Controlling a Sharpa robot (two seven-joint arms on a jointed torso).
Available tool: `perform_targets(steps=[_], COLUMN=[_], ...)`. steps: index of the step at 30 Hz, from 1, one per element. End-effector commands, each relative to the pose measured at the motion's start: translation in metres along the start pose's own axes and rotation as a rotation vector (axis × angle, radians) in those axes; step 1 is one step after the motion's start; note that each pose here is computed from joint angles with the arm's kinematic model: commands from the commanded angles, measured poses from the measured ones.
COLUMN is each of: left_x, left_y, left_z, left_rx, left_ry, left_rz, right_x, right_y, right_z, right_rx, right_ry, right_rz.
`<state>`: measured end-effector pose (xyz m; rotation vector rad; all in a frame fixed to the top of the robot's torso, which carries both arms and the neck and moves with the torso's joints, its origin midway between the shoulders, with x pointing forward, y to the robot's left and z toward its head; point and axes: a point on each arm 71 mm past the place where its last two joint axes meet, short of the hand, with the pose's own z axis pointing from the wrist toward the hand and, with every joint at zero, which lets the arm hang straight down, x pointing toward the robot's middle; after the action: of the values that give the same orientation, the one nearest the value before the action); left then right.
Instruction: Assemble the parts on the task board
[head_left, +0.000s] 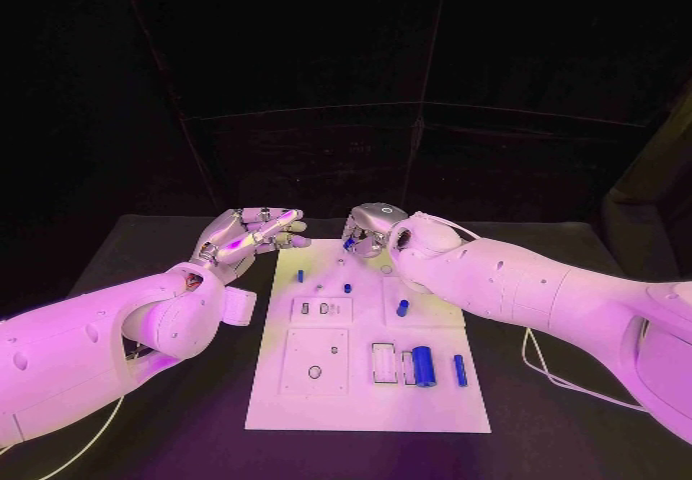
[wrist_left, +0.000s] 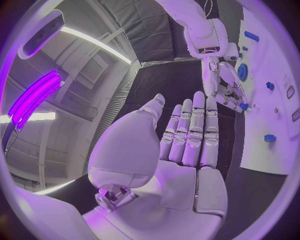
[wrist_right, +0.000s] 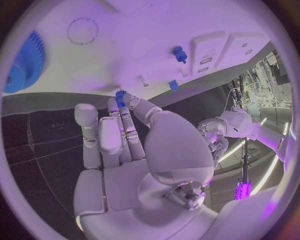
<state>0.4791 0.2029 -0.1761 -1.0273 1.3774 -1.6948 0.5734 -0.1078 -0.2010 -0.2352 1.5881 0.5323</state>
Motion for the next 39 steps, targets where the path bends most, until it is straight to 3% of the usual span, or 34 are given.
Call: perform_targets(steps=[1,19,26,35,39], left_x=[0.0027,0.0016,0.0004,-0.0017,-0.0041], left_y=[-0.0013,-0.0003,0.0,-0.0002,0.002], left_z=[0.0008,0.0005,0.0002,-0.0015,-0.0046], left_rx=[0.003,-0.013,-0.018,-0.025,-0.035], left_ry=[0.021,0.023,0.023,0.027,0.028], left_rz=[-0.006,-0.007,-0.007,-0.009,-0.007], right_x=[0.001,0.002,-0.003,-0.026,-0.036], right_y=[0.002,0.004,0.0,-0.031,-0.053], right_z=[0.001,0.002,-0.002,-0.032,-0.054], right_rx=[-0.008,-0.028,-0.032,0.008,0.064], right_ry=[0.02,0.035,-0.005,-0.087,-0.074], right_rz=[-0.017,-0.005,0.004,0.122,0.182])
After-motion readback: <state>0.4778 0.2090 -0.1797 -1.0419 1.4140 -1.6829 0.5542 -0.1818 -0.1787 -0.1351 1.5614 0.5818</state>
